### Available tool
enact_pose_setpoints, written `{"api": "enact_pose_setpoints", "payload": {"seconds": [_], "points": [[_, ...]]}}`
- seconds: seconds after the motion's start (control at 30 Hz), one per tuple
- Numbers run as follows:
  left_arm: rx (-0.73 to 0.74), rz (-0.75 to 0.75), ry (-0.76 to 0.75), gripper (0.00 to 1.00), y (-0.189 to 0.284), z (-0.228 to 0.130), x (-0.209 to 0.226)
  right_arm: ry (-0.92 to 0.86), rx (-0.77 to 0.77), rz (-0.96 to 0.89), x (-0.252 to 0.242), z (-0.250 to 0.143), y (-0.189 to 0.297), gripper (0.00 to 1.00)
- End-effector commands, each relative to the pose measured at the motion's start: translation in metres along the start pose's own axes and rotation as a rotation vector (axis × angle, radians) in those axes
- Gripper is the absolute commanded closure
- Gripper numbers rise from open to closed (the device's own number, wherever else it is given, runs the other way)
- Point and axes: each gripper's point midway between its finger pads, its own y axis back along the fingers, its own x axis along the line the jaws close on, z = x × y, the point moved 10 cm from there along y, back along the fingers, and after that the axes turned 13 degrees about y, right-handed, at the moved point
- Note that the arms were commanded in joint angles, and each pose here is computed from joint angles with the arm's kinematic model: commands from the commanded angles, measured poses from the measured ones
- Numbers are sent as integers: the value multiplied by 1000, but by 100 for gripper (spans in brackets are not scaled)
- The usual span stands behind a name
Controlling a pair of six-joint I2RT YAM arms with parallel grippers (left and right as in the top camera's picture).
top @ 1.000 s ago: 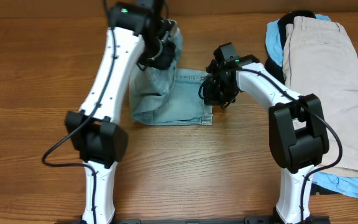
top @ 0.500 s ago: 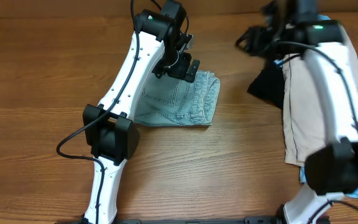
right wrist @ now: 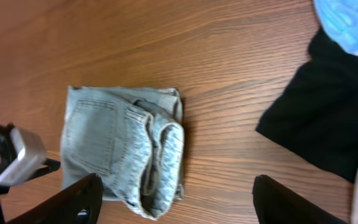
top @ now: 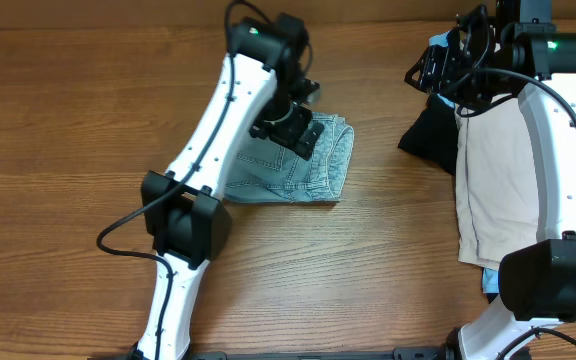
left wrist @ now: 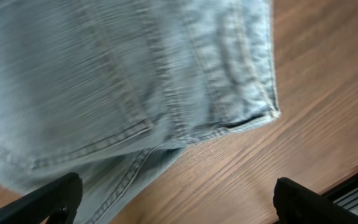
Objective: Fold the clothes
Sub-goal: 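Grasp the folded shorts bundle with the left gripper and lift it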
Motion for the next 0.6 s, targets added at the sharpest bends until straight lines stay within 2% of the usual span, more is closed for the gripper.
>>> {"api": "enact_pose_setpoints", "payload": {"seconds": [0.0, 0.27, 0.4, 0.57], "points": [[26, 94, -197, 0, -15, -4, -26, 15, 3, -47, -4, -1, 1, 18], [75, 139, -412, 0, -74, -8, -62, 8, 29, -78, -7, -4, 2, 15], [64, 219, -450, 0, -107, -8, -65, 7, 32, -78, -7, -5, 2, 14], [58, 225, -484, 0, -134, -8, -61, 7, 32, -77, -7, -5, 2, 13]]}}
